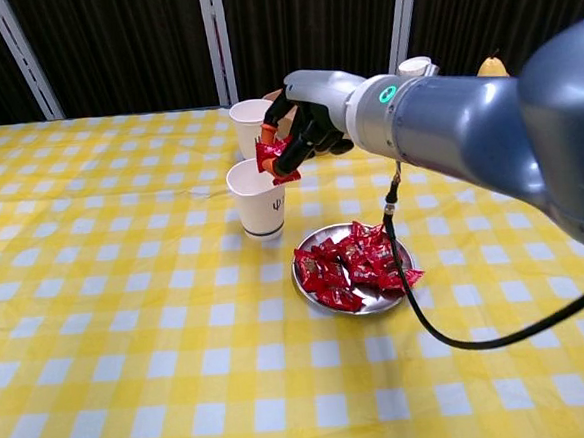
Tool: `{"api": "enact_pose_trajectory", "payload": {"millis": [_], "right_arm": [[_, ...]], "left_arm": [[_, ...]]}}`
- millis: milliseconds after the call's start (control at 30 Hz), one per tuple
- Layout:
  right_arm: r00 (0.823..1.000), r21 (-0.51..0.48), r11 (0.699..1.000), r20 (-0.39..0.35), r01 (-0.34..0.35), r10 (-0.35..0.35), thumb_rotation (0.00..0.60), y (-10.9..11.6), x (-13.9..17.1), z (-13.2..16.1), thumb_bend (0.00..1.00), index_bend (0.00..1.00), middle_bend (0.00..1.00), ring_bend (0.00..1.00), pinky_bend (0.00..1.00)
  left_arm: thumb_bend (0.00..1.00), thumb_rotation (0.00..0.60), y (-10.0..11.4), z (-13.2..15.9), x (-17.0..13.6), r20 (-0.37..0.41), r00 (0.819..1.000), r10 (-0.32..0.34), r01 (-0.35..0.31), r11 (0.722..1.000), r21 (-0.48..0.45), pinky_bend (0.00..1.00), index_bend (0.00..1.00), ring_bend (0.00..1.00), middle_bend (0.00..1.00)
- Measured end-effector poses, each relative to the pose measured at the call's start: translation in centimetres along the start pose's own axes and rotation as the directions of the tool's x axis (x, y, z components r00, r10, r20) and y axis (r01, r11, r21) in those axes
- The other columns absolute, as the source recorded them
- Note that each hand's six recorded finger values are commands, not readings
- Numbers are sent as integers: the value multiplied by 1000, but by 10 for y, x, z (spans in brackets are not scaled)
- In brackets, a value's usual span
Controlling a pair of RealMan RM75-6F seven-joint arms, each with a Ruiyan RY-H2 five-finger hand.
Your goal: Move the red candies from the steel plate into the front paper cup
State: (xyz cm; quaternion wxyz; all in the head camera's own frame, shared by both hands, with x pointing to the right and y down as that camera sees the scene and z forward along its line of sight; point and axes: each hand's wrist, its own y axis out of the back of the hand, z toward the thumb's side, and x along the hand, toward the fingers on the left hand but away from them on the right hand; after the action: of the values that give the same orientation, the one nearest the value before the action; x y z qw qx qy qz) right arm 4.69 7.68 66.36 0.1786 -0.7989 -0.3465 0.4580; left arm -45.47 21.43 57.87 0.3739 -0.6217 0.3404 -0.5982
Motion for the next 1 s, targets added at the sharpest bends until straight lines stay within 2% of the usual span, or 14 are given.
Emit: {"api": "enact_pose_trajectory", "payload": {"millis": [333,1000], "right_arm": [[1000,12,1000,8,7,-7,600,1,-28,13,607,639,875,1000,951],[1000,25,1000,19,-12,11,600,-16,-37,9,581,447,874,1000,951]], "left_arm": [[0,600,-2,-1,2,-15,1000,-14,14,1000,-13,0,0,0,0],[0,600,-2,-2,2,-20,1000,-19,18,1000,-19,0,0,0,0]]}}
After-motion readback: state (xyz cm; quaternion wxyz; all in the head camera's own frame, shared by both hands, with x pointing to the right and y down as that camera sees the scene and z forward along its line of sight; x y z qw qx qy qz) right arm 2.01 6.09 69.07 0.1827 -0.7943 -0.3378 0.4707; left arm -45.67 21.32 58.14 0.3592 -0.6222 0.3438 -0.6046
